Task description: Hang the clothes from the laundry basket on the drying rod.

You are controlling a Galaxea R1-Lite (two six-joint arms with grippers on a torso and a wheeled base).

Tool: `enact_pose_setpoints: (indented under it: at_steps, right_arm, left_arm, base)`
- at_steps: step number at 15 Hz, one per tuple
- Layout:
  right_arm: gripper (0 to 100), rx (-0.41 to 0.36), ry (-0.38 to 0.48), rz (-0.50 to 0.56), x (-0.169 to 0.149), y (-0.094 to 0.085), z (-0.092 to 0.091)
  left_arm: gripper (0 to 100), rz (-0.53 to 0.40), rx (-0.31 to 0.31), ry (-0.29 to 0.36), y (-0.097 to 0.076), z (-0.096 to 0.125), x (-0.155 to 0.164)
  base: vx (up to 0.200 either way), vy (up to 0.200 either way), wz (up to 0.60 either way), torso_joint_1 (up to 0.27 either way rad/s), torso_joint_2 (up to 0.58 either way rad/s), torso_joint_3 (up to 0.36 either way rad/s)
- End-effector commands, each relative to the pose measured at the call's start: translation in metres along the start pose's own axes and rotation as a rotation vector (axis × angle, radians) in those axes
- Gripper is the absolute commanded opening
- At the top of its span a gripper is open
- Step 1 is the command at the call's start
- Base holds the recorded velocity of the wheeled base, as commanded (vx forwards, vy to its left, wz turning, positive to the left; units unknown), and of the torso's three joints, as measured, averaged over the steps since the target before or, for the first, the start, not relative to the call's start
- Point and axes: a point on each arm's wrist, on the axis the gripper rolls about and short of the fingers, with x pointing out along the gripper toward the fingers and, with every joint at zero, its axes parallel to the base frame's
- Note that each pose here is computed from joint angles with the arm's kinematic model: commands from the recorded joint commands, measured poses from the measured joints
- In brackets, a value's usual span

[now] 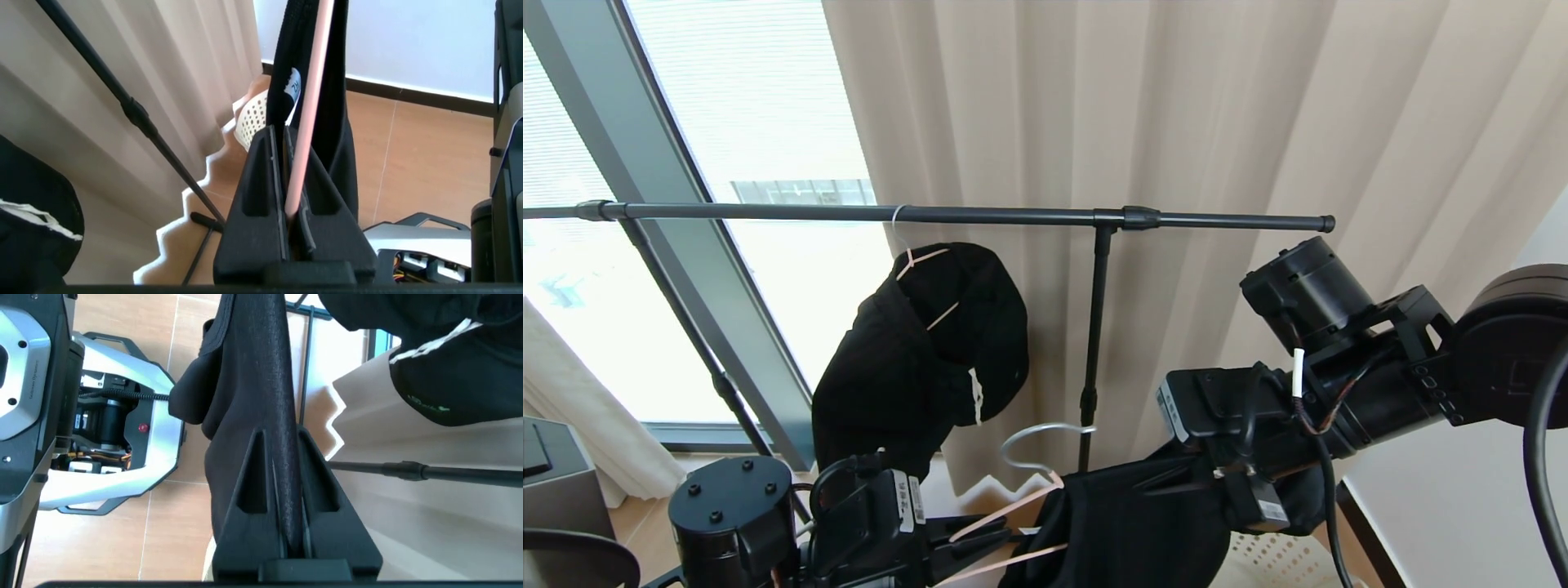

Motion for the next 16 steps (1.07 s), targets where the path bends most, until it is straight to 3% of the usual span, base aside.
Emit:
enact_pose_setpoints:
  at_steps: [1, 3, 4, 7, 12, 16]
  right_arm:
    - [0, -0.007, -0.006, -0.010, -0.004, 0.001, 0.002]
    - [0, -0.009, -0.001, -0.017, -0.005, 0.001, 0.002]
    - [0, -0.011, -0.001, -0.022, -0.006, 0.002, 0.003]
    - [0, -0.017, -0.004, -0.052, -0.013, 0.001, 0.005]
    - [0, -0.014, 0.060, -0.239, -0.035, -0.008, 0.006]
    - [0, -0.002, 0.166, -0.454, -0.048, -0.016, 0.009]
  left_arm:
    - [0, -0.003, -0.013, -0.001, 0.000, 0.000, 0.001]
    - [0, -0.004, -0.039, -0.002, 0.000, 0.000, 0.001]
    - [100, 0.003, -0.041, -0.012, 0.003, 0.002, 0.003]
    - [100, 0.012, -0.054, -0.015, 0.005, 0.002, 0.002]
    - [100, 0.066, -0.068, -0.089, 0.015, 0.018, -0.011]
    - [100, 0.095, -0.255, -0.168, 0.029, 0.031, -0.010]
  base:
    - [0.000, 0.000, 0.00, 0.000, 0.00, 0.000]
    - [0.000, 0.000, 0.00, 0.000, 0.00, 0.000]
    - [0.000, 0.000, 0.00, 0.000, 0.00, 0.000]
    - [0.000, 0.000, 0.00, 0.000, 0.00, 0.000]
    - [0.000, 0.000, 0.00, 0.000, 0.00, 0.000]
    - [0.000, 0.000, 0.00, 0.000, 0.00, 0.000]
